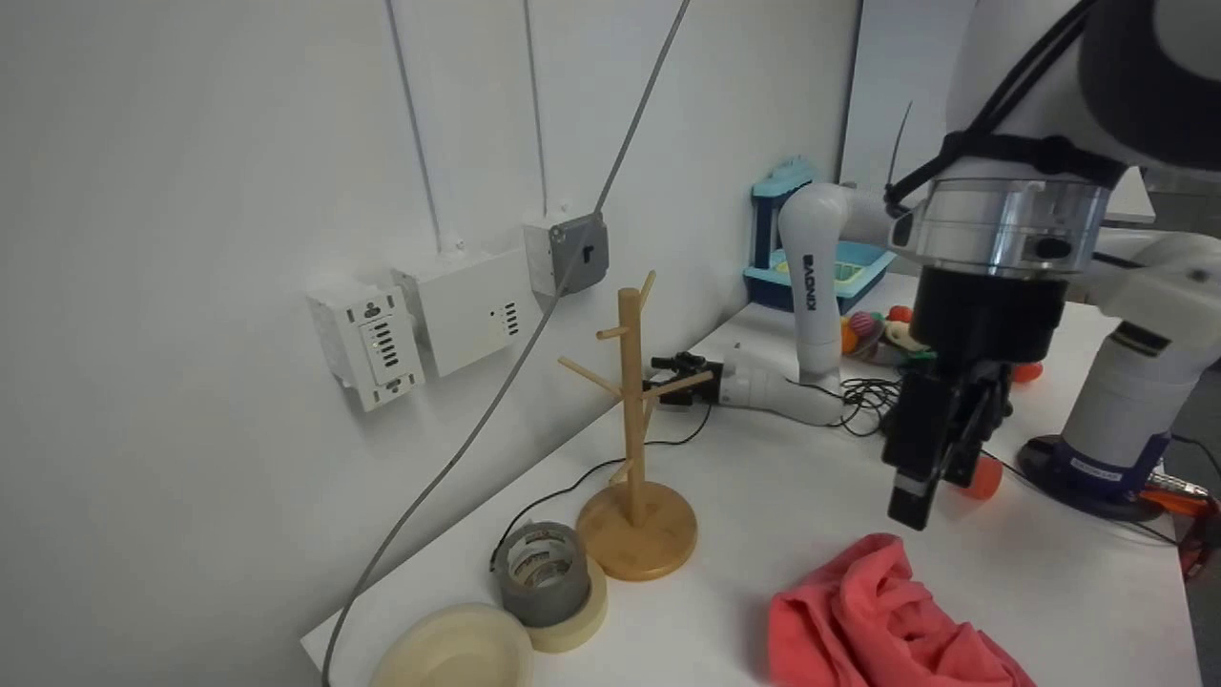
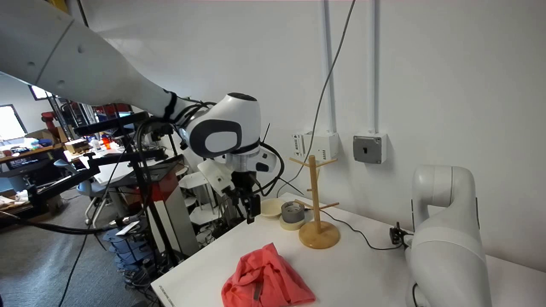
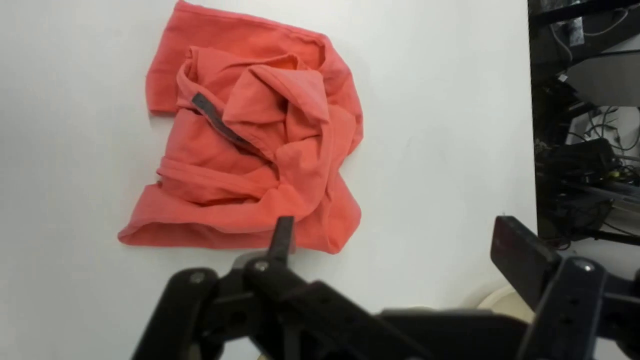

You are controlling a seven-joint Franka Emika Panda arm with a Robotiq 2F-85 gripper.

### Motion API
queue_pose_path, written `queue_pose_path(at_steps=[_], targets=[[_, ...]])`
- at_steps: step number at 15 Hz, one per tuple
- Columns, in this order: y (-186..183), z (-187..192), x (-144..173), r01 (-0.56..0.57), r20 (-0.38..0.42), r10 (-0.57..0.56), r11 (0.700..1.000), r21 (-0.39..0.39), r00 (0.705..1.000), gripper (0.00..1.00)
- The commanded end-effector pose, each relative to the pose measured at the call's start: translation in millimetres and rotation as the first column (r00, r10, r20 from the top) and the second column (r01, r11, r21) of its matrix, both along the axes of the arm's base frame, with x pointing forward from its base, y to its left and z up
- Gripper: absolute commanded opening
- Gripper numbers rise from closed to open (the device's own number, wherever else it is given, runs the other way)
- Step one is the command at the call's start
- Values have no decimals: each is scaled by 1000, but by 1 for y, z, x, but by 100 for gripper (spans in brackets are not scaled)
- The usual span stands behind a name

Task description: Fold the shirt

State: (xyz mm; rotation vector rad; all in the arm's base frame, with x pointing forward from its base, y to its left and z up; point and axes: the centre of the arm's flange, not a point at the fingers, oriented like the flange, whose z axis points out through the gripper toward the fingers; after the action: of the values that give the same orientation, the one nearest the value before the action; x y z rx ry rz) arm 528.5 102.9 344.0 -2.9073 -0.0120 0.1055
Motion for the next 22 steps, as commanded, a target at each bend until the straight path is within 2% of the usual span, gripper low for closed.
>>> queue_pose_path(at_steps=[1,6,10,19,20,22], targets=[[-9,17,-46,10,93,-7,999,-35,996,100],[-21,7,-55,70,257,-51,995,-66,965,100],[-26,-4,-58,106,350,-68,990,-89,934,100],[-36,-1,-75,201,442,-141,975,-92,886,100],[-33,-11,-60,167,409,-117,982,-88,905,100],[-34,-8,-63,178,416,-128,980,-84,900,100]])
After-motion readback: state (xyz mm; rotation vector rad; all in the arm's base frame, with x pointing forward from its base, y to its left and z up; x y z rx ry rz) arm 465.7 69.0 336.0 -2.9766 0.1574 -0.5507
